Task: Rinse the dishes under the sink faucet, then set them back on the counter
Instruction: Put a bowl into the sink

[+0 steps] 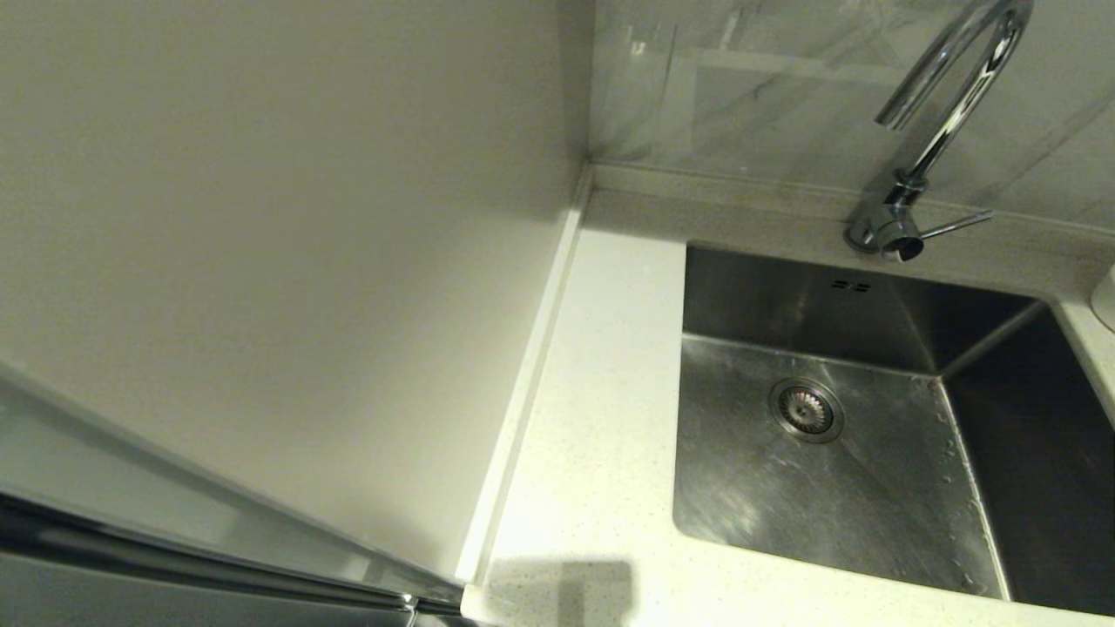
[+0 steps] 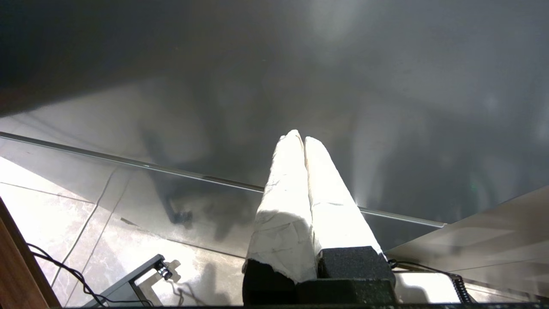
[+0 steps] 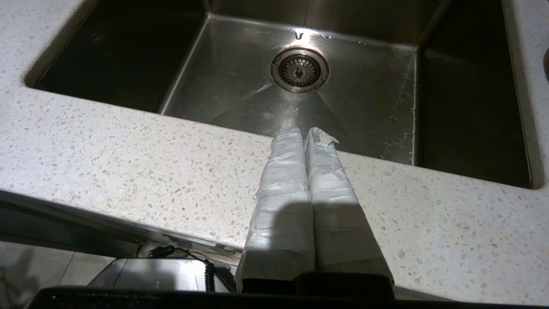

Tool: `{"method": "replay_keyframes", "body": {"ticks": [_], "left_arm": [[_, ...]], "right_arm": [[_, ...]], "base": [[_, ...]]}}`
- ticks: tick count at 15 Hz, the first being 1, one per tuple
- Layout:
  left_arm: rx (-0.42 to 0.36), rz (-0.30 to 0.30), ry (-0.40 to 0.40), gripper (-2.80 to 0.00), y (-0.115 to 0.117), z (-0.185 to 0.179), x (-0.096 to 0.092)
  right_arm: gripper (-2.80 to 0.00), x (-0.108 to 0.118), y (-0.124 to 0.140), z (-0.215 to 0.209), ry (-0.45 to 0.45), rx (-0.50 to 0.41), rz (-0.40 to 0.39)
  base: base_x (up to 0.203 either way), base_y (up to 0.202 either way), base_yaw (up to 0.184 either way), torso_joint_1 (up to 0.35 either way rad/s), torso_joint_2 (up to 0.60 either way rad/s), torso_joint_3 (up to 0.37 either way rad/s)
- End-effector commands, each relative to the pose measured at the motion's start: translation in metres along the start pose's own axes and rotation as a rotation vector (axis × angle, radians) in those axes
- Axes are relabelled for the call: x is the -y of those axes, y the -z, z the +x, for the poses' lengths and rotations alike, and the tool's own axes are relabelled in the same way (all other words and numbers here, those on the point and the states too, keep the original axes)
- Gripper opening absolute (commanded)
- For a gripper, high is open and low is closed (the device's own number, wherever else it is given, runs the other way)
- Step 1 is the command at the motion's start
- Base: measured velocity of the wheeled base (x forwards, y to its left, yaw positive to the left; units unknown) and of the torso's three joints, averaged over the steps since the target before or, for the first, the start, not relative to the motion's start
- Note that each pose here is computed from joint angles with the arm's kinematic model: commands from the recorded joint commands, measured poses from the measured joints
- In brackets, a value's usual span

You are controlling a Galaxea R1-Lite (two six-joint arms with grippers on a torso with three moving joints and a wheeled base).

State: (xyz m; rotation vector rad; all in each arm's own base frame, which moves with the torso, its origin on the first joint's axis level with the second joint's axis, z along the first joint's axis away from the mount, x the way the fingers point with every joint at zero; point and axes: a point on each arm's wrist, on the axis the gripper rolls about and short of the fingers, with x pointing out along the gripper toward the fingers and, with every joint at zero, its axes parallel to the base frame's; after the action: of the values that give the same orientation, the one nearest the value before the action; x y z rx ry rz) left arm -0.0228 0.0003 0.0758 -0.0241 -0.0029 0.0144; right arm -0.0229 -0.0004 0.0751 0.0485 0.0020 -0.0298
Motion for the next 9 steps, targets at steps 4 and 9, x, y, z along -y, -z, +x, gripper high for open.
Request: {"method": "replay_keyframes", "body": {"ticks": [4,9], "left_arm": [[0.003,-0.001,0.000,-2.80,0.000,0.000,0.000],[0.003,-0.001,-0.002,-2.80,0.000,0.000,0.000]], "right_arm": [[-2.80,0.000,-0.001,0.000,0.006,0.015,-0.003],[-2.80,-0.002,-0.057,-0.019,0.003,0.236,-0.045]], "base": [[0.000,0.000,0.000,0.000,0.00,0.000],[0.000,0.000,0.000,0.000,0.00,0.000]]}}
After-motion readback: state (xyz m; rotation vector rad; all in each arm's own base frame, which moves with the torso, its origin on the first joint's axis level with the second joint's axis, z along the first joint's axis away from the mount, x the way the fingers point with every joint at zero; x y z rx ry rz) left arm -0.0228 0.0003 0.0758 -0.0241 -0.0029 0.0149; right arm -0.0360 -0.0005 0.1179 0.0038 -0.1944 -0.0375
